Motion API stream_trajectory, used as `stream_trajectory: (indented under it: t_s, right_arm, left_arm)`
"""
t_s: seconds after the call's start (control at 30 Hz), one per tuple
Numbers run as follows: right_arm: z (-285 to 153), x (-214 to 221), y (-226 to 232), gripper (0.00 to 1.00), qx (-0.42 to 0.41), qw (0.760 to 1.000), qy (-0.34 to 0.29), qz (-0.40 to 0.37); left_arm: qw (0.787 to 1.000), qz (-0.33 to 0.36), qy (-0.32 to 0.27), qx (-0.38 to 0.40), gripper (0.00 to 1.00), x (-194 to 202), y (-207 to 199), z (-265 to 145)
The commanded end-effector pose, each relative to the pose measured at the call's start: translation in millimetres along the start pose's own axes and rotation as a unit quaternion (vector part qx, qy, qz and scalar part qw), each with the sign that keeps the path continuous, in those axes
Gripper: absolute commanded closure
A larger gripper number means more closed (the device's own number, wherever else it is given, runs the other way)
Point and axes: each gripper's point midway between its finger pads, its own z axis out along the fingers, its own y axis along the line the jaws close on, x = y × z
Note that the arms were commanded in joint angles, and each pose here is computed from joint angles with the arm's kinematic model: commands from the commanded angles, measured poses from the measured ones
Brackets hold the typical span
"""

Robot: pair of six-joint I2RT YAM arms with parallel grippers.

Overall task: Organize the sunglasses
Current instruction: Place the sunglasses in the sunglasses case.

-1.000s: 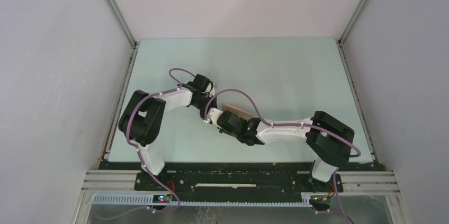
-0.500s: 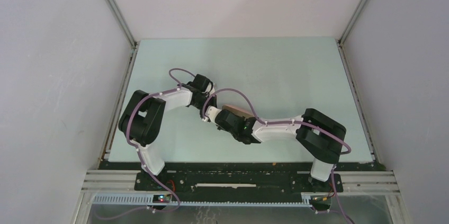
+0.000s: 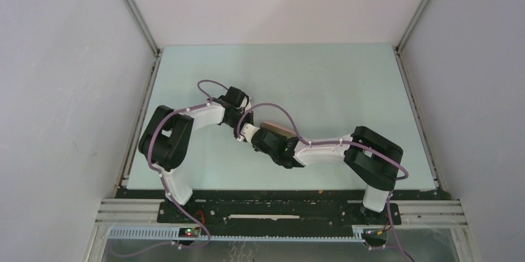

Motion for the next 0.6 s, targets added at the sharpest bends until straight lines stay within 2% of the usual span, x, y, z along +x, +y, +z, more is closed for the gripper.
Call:
stream_trajectory:
  t_s: [0.0, 0.07, 0.2, 0.37, 0.57]
  right_arm:
    - [-1, -4, -8, 0.55, 0.017, 0.999, -0.004, 0.036]
    - [-3, -4, -9, 0.51, 0.018, 0.999, -0.002, 0.042]
    - [-6, -4, -10, 0.50, 0.019, 0.999, 0.000, 0.048]
    - [-17, -9, -11, 0.32, 0.010, 0.998, -0.009, 0.068]
    - [-37, -19, -17, 0.31, -0.003, 0.995, -0.026, 0.095]
  left_arm:
    - [1.000, 0.019, 0.013, 0.002, 1.00, 0, -5, -1]
    - [1.000, 0.019, 0.014, 0.002, 1.00, 0, -5, -1]
    - [1.000, 0.020, 0.012, 0.002, 1.00, -1, -5, -1]
    - [1.000, 0.020, 0.010, 0.000, 1.00, -1, -5, -3]
    - [1.000, 0.020, 0.007, 0.002, 1.00, -3, -8, -4]
